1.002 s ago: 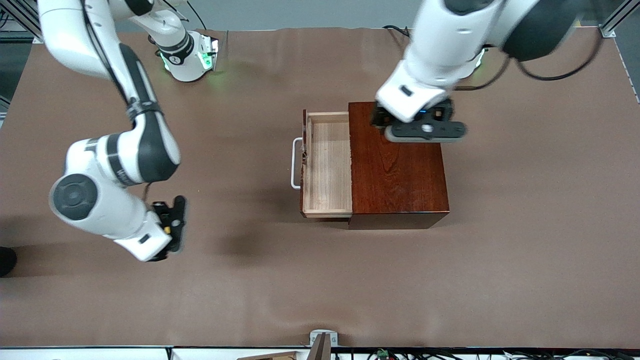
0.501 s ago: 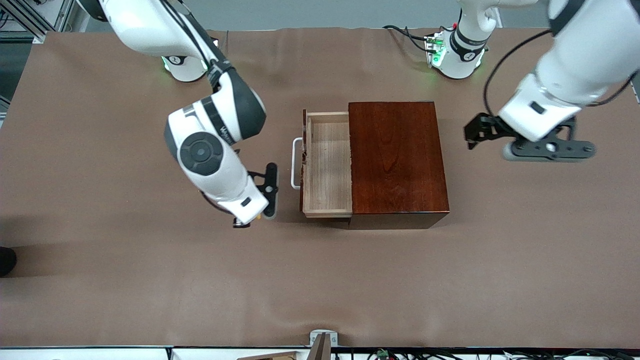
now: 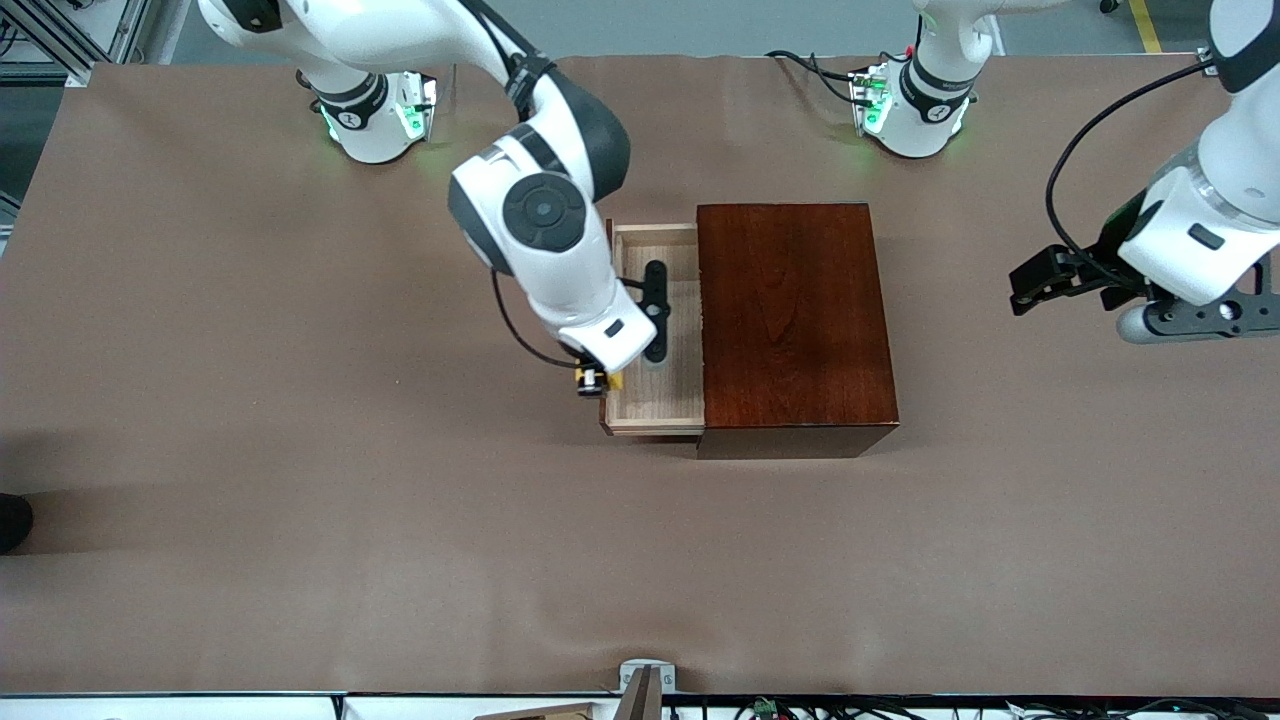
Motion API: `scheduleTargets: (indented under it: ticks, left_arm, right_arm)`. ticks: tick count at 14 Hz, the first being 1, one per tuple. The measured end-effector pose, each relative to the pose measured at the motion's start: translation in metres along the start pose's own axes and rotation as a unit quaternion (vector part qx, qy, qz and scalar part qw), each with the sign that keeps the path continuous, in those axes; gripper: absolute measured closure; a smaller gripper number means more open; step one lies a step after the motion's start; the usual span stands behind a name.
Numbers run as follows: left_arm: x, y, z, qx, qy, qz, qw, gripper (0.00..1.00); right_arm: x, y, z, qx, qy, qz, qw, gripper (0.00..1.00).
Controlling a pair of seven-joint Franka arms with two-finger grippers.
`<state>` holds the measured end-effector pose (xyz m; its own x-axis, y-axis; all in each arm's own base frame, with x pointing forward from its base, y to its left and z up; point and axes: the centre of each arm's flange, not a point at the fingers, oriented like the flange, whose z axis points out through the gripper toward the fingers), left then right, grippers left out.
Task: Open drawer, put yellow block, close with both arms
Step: 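Lower the cube into the open drawer and open the right gripper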
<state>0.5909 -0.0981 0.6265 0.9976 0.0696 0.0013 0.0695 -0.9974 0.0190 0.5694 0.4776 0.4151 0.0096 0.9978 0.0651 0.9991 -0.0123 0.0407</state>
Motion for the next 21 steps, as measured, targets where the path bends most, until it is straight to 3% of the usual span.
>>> scheduleTargets:
  ticks: [11,16,21]
  left_arm:
    - [0.009,-0.042,0.001,0.009,0.001,-0.031,0.999,0.0]
    - [0.009,-0.045,-0.001,0.01,0.005,0.036,0.999,0.0]
    - [0.009,-0.047,-0.003,0.01,0.008,0.046,0.999,0.0]
  right_arm:
    - [0.034,-0.025,0.053,0.015,-0.008,-0.022,1.0,0.44]
    - [0.047,-0.036,0.068,0.015,-0.008,-0.023,1.0,0.44]
    - [0.056,-0.044,0.078,0.016,-0.009,-0.022,1.0,0.44]
